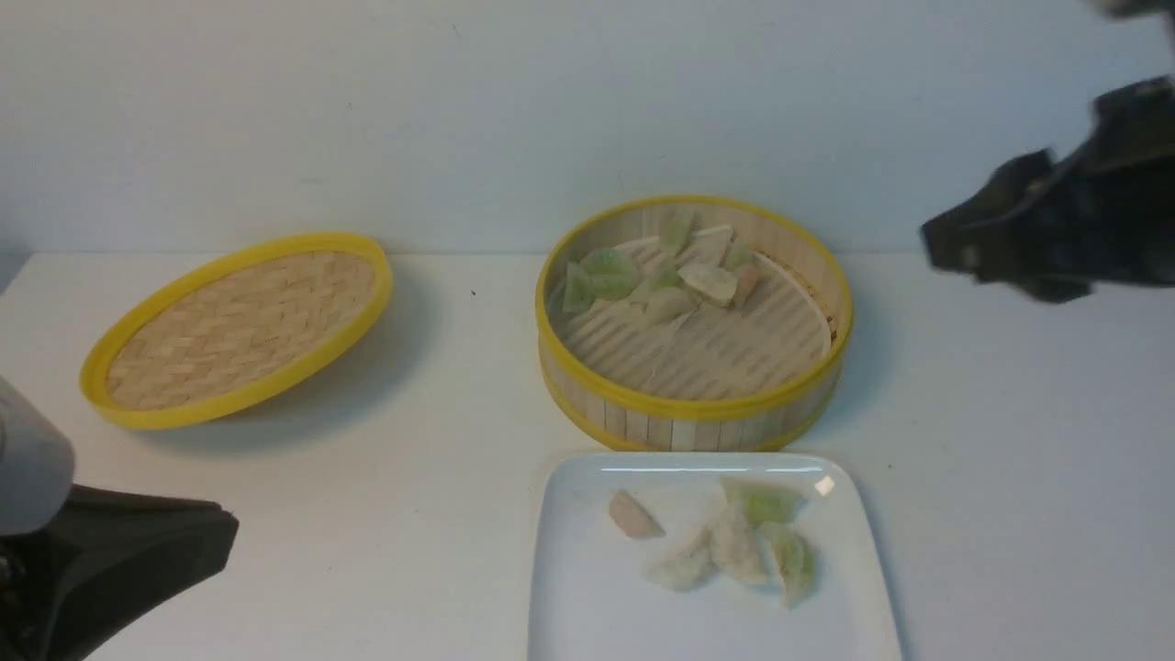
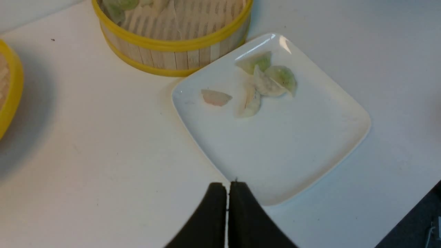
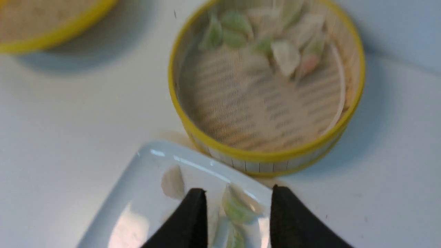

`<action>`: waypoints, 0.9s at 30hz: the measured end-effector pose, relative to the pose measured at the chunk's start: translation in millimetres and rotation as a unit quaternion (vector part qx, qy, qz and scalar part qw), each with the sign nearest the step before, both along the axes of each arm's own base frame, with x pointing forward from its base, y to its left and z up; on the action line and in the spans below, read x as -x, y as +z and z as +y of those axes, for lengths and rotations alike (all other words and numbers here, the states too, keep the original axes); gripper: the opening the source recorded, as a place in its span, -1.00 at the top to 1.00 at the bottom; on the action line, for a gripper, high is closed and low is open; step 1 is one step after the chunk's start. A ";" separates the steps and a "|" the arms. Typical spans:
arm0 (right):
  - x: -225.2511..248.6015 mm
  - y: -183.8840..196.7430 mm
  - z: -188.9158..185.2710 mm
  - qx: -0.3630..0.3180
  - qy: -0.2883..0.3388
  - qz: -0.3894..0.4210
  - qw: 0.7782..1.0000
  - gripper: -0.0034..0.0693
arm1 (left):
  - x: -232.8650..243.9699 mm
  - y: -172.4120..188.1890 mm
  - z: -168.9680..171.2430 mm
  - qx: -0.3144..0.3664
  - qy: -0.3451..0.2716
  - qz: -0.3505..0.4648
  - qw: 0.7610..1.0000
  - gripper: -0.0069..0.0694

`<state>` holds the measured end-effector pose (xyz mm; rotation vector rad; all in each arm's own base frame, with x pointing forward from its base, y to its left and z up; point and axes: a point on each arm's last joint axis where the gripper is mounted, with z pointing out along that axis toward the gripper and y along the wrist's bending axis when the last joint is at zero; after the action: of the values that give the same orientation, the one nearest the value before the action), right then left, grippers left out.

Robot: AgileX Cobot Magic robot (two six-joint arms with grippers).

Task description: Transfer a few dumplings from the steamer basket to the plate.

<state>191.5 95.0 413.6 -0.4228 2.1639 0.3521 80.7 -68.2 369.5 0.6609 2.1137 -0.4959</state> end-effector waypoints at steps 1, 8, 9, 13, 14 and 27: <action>16.1 12.9 -7.8 -0.013 -0.001 -0.031 0.999 0.43 | -0.9 1.4 -0.4 0.006 0.001 -0.008 1.000 0.84; 116.7 54.3 -57.6 -0.086 -0.011 -0.218 0.972 0.88 | -5.4 9.4 -2.5 0.037 0.008 -0.048 0.998 0.84; 144.7 49.0 -72.1 -0.103 -0.017 -0.269 0.957 0.92 | -6.6 11.9 -2.9 0.046 0.010 -0.060 0.997 0.84; 190.4 20.9 -96.1 -0.155 -0.033 -0.376 0.913 0.94 | -8.8 16.9 -3.8 0.064 0.014 -0.084 0.994 0.84; 197.2 12.5 -99.7 -0.164 -0.036 -0.391 0.905 0.94 | -9.3 18.2 -4.0 0.069 0.015 -0.090 0.993 0.84; 212.6 -35.6 -106.1 -0.217 -0.034 -0.519 0.826 0.94 | -20.3 18.1 -11.1 0.077 0.020 -0.095 0.992 0.84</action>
<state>-21.0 -11.0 378.0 -0.1881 0.9803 0.4261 101.1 -79.3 387.7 0.5551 1.8856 -0.5456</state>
